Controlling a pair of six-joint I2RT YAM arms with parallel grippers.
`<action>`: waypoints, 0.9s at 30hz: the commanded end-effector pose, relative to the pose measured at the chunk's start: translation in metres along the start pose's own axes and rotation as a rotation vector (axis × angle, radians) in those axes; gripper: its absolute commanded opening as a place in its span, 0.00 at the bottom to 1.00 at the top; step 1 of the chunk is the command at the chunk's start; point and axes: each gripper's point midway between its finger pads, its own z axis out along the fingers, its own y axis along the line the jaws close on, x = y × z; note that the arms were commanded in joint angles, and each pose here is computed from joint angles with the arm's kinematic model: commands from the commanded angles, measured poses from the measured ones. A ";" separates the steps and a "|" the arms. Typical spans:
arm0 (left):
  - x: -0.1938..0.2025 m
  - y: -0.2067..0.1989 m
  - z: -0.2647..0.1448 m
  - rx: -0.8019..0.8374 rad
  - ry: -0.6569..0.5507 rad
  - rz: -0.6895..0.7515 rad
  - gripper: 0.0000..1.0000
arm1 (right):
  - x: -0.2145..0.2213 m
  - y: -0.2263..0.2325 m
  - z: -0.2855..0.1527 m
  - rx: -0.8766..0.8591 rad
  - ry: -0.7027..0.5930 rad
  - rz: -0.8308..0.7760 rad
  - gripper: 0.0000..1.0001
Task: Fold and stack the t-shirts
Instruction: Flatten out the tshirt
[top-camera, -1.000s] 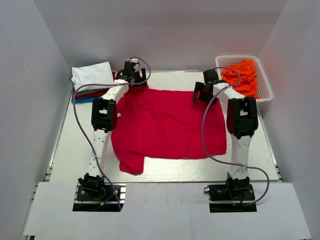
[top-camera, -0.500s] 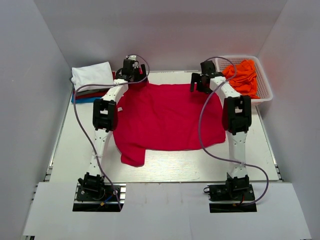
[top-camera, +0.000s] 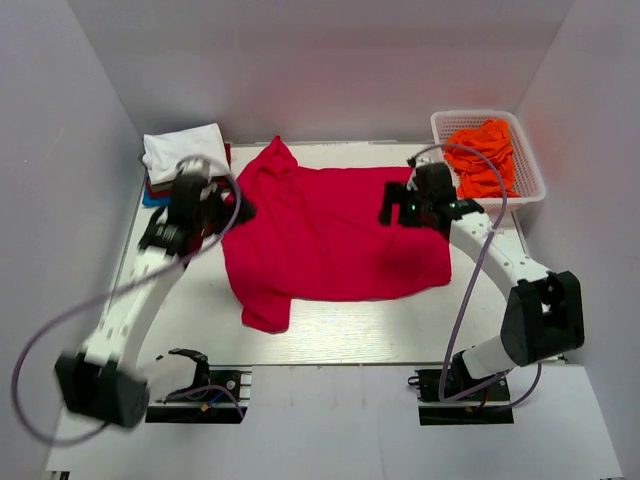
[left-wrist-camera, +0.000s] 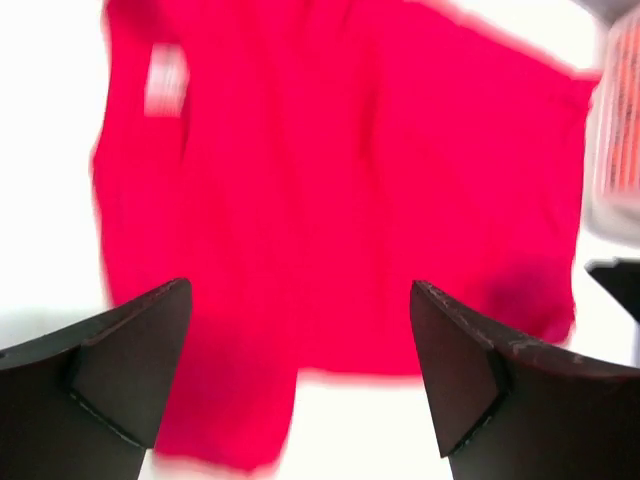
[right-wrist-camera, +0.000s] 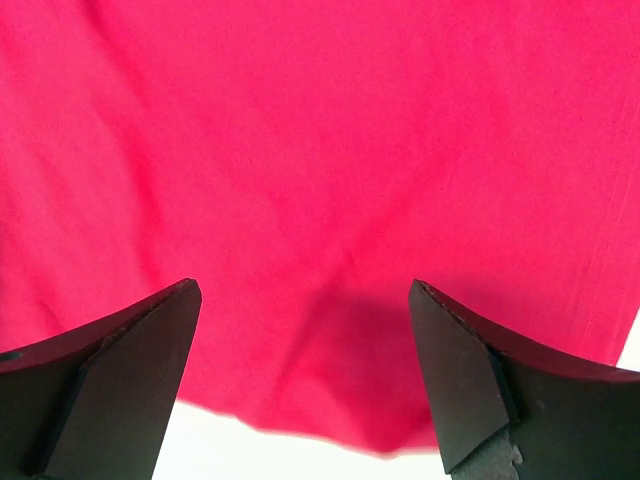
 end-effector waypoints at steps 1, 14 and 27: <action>0.108 0.044 -0.030 -0.088 0.236 -0.206 1.00 | 0.038 -0.007 -0.004 0.003 0.041 0.077 0.90; 0.233 0.108 -0.049 -0.269 0.477 -0.369 0.71 | 0.074 -0.029 -0.026 0.106 0.064 0.123 0.90; 0.253 0.130 -0.022 -0.372 0.488 -0.306 0.57 | 0.088 -0.031 -0.010 0.113 0.127 0.149 0.90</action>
